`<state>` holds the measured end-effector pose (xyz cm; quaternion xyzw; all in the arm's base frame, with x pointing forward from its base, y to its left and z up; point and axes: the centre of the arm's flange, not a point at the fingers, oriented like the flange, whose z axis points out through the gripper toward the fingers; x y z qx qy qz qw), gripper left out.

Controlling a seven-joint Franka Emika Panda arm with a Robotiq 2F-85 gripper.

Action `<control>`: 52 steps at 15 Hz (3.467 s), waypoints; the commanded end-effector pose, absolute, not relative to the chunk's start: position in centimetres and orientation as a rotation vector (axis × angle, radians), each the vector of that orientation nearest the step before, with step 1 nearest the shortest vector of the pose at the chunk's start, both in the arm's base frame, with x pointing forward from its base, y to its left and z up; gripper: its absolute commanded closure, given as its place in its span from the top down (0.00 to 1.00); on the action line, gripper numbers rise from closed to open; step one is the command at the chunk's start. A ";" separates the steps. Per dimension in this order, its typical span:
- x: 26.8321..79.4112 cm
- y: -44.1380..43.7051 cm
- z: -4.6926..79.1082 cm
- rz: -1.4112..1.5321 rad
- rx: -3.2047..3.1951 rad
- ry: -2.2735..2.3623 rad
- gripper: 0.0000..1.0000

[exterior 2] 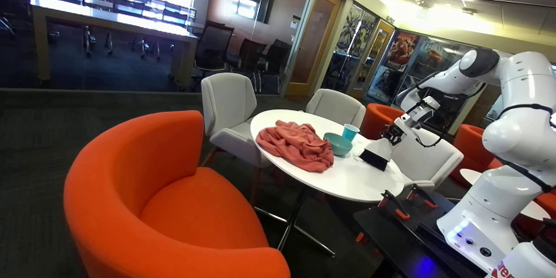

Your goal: Use the brush to sweep the white objects on the table

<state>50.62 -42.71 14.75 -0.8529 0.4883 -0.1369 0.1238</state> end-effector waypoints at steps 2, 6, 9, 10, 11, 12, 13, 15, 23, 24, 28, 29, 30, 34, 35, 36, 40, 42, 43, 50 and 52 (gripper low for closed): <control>50.6 -41.5 18.1 -0.216 -2.358 1.237 0.00; 50.8 -40.5 18.9 -0.042 -2.287 1.165 0.00; 51.3 -39.0 18.4 0.016 -2.282 1.136 0.00; 51.8 -38.4 17.9 0.016 -2.294 1.150 0.00; 52.4 -37.7 17.4 0.012 -2.311 1.169 0.00; 52.9 -37.1 16.9 0.004 -2.328 1.191 0.00; 53.5 -36.4 16.4 0.017 -2.344 1.208 0.00; 54.6 -35.2 15.3 0.036 -2.379 1.260 0.00; 55.6 -34.2 11.9 0.057 -2.462 1.414 0.00; 55.4 -34.8 11.6 0.035 -2.462 1.439 0.00; 54.7 -36.7 10.9 -0.075 -2.455 1.512 0.00; 54.5 -37.1 10.8 -0.097 -2.448 1.526 0.00; 54.3 -37.5 10.8 -0.122 -2.440 1.540 0.00; 54.1 -39.0 10.9 -0.178 -2.391 1.598 0.00; 54.1 -39.3 11.0 -0.185 -2.377 1.610 0.00; 54.1 -39.5 11.0 -0.183 -2.360 1.619 0.00; 54.8 -39.8 11.5 -0.187 -2.301 1.647 0.00; 55.4 -39.7 11.6 -0.181 -2.284 1.670 0.00; 55.7 -39.7 11.5 -0.175 -2.281 1.683 0.00; 55.4 -40.6 11.3 -0.149 -2.273 1.848 0.00; 54.6 -41.5 11.7 -0.147 -2.277 1.908 0.00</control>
